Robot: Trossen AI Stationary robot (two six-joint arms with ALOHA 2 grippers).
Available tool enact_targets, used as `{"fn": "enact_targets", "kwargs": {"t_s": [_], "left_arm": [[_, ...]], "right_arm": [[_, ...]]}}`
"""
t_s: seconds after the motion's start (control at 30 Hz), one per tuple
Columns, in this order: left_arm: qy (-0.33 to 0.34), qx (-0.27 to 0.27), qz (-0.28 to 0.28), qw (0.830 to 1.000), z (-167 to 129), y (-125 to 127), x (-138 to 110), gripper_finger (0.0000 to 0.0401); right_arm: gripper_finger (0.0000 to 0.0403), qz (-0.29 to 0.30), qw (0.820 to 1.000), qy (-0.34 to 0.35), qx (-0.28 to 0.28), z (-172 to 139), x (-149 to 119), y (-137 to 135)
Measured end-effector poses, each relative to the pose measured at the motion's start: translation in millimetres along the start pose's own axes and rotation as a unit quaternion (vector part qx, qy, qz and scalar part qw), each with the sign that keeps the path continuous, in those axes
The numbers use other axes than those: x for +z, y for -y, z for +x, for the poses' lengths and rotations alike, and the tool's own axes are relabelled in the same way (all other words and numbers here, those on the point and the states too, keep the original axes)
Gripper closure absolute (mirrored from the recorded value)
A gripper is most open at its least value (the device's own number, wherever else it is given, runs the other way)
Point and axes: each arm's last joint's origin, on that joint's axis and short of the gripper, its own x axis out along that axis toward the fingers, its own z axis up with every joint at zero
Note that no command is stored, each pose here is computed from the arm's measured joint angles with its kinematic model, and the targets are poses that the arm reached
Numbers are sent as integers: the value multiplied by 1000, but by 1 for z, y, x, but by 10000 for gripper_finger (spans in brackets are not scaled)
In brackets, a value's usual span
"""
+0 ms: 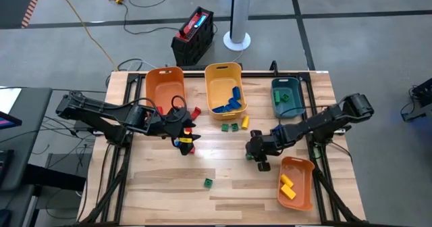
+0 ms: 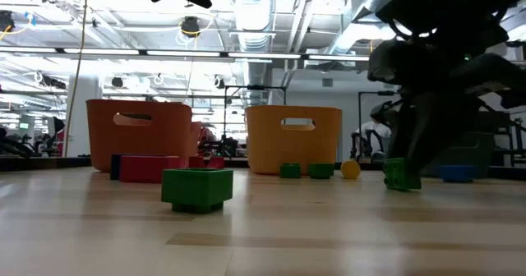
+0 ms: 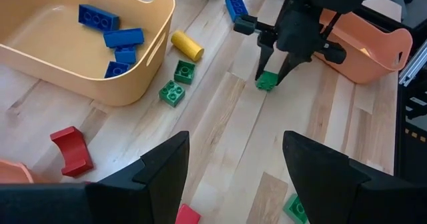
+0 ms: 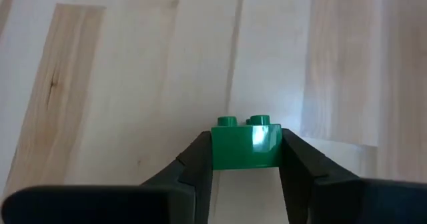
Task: Sort blocks
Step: Put the green game piece into the blue bin
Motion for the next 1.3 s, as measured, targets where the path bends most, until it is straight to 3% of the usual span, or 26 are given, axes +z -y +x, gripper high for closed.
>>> {"fn": "enact_targets", "kwargs": {"t_s": [0.27, 0.83, 1.3], "left_arm": [[0, 0, 0, 1000, 0, 0, 0, 166], [-8, 5, 4, 1000, 0, -1, -2, 166], [-9, 5, -3, 1000, 0, -1, -2, 166]], "right_arm": [[259, 50, 998, 5, -27, -2, 6, 16], [268, 96, 990, 22, -104, -43, 64, 65], [268, 93, 987, 9, -131, -89, 94, 74]]}}
